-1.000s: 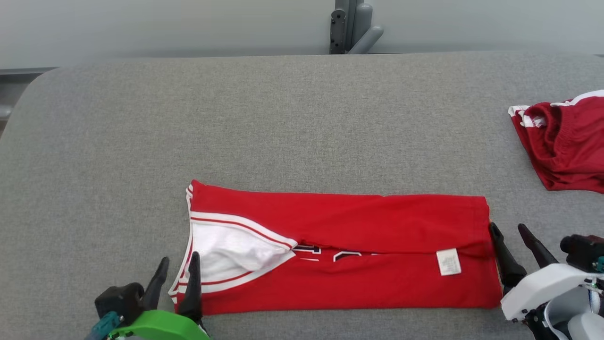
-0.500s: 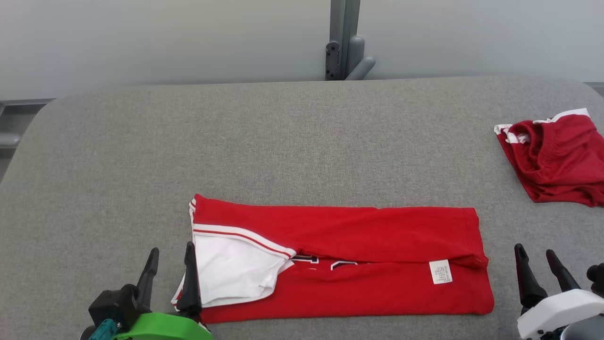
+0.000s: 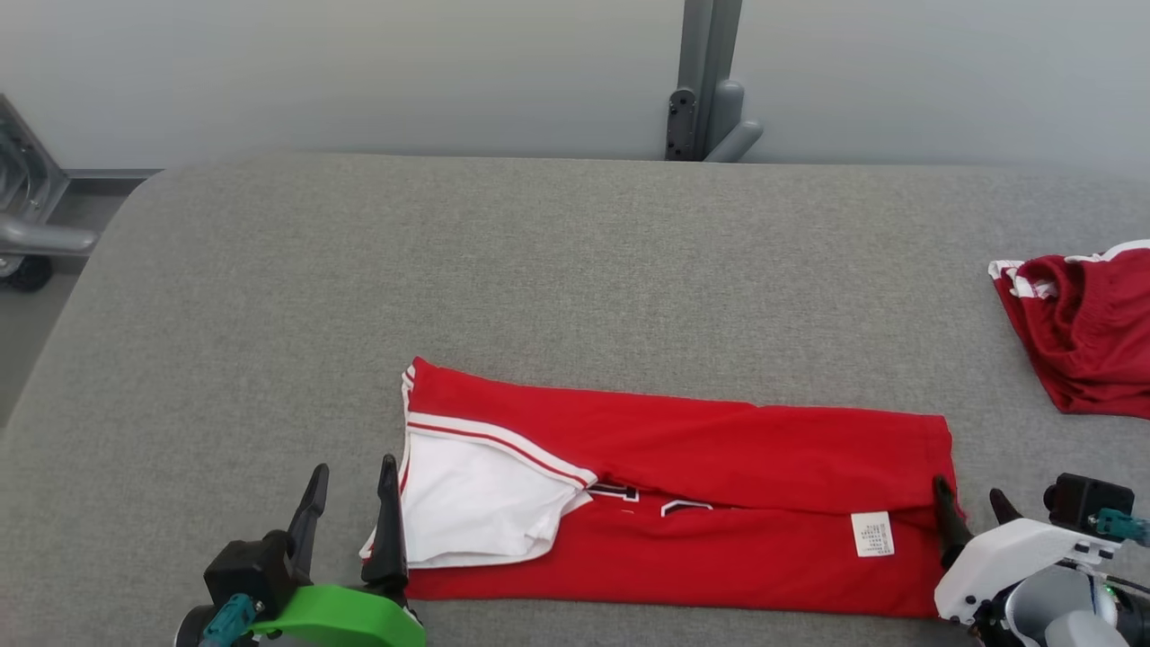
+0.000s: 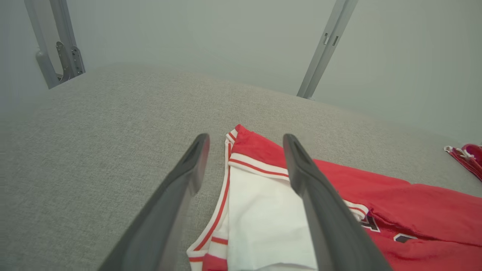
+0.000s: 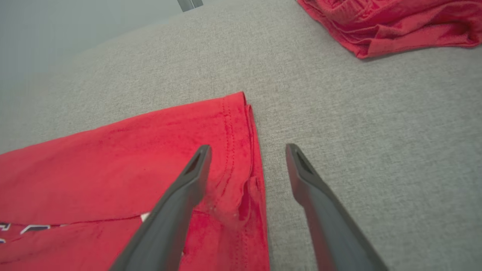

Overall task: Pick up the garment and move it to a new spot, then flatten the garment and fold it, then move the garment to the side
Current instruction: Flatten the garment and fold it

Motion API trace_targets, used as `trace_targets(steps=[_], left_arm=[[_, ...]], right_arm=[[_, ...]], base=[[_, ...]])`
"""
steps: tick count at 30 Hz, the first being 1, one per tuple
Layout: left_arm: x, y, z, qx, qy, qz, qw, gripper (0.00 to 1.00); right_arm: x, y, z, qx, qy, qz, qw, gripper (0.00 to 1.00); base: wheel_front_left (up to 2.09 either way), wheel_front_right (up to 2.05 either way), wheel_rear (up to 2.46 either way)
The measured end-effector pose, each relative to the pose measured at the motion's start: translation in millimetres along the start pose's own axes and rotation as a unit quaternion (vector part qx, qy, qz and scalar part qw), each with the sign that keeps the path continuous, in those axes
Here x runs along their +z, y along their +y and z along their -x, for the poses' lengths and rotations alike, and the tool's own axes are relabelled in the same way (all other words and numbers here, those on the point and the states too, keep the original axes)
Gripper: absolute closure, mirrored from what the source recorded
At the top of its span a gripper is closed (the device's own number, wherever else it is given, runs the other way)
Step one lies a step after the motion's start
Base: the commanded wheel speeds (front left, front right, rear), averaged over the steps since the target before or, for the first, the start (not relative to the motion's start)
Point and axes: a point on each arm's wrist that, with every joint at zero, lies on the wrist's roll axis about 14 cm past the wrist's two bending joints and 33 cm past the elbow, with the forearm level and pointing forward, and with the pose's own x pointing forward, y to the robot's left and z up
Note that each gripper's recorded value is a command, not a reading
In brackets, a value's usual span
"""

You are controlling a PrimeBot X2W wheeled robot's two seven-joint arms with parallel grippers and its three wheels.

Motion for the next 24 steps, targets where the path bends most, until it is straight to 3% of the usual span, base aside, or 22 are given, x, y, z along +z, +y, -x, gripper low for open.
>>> trace_targets(steps=[11, 13, 14, 15, 18, 19, 24], left_arm=[[1.5, 13.6, 8.9, 0.022, -0.005, 0.002, 1.000, 0.00], [2.0, 14.0, 9.8, 0.022, -0.006, 0.002, 1.000, 0.00], [1.9, 14.2, 10.4, 0.023, -0.006, 0.002, 1.000, 0.00], [1.6, 14.3, 10.9, 0.023, -0.005, 0.002, 1.000, 0.00], [1.2, 13.5, 10.8, 0.021, -0.005, 0.002, 1.000, 0.00], [1.0, 13.2, 10.7, 0.021, -0.004, 0.002, 1.000, 0.00], [-0.5, 11.4, 10.3, 0.017, -0.002, 0.001, 1.000, 0.00]], right_arm=[[-40.0, 9.1, -2.7, 0.002, 0.049, -0.004, 0.999, 0.00], [-44.0, 13.3, -1.3, 0.007, 0.052, -0.004, 0.999, 0.51], [-45.8, 15.1, -0.7, 0.009, 0.054, -0.005, 0.998, 0.51], [-47.5, 16.6, -0.1, 0.011, 0.057, -0.005, 0.998, 0.65], [-50.7, 19.5, 1.0, 0.014, 0.059, -0.009, 0.998, 0.96], [-49.9, 21.0, 0.4, 0.016, 0.057, -0.011, 0.998, 1.00], [-42.1, 22.9, -1.5, 0.019, 0.043, -0.019, 0.999, 1.00]], base=[[0.00, 0.00, 0.00], [0.00, 0.00, 0.00], [0.00, 0.00, 0.00], [0.00, 0.00, 0.00], [0.00, 0.00, 0.00], [0.00, 0.00, 0.00], [0.00, 0.00, 0.00]])
